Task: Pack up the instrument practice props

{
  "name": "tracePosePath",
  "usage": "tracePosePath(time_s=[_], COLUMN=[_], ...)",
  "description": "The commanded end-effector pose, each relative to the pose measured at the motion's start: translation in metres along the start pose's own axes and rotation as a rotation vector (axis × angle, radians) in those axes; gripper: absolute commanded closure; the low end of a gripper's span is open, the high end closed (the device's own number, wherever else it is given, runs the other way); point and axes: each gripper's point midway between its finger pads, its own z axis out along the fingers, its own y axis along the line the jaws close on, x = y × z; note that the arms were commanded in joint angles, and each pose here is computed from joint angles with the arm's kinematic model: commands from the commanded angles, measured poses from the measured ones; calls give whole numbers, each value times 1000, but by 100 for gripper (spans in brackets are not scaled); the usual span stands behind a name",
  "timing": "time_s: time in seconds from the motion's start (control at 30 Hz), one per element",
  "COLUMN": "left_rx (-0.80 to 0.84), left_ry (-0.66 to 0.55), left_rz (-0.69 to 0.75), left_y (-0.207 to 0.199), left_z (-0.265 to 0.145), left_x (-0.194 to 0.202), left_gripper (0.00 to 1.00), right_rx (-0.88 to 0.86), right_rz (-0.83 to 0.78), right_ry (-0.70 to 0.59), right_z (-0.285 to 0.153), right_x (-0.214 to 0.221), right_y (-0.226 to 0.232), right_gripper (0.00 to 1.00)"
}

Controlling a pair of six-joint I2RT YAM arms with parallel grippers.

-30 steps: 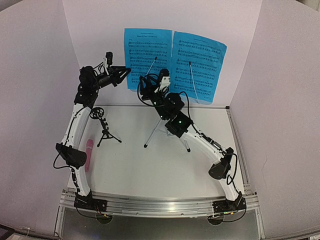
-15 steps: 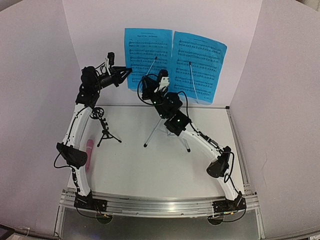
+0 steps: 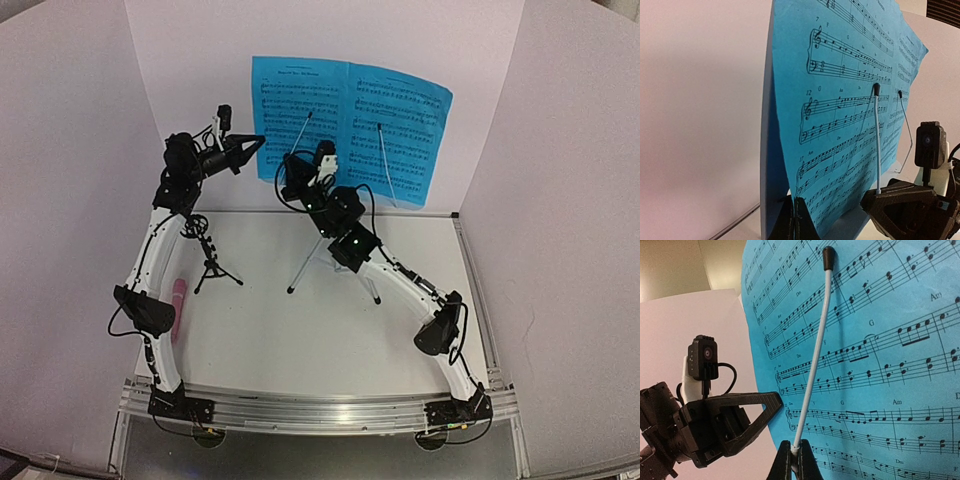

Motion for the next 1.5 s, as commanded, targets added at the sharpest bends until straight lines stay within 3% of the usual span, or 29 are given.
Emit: tracePosePath(time_s=[0.0,0.43,0.7,0.87,1.1,1.2,1.47], left_rx=[2,-202,-409,-522,-553,-576,-655], left_ry=[-56,-140,-78,9,159,219,462], left_rz=[52,131,59,-74,-300,-378,-622], left_y=[-18,-13,11,12,-12,-20,-30], left_z=[-11,-53,-106,-151,-192,-204,-240], left_x=[-29,-78,-77,-54,19,45,160], left_gripper=[100,100,100,100,100,100,100], right_rx=[-80,-57,-66,-67,-80,-88,-106], right_rz=[15,26,30,36,34,36,40], right_ry=[-55,-69,-62,-50,-39,-39,-31], right_z=[-7,-10,-12,-13,-15,-15,-20], right_x=[-34,-39,-39,-38,-35,-37,-42], right_y=[21,14,16,15,17,19,22], right_gripper=[100,100,100,100,99,91,74])
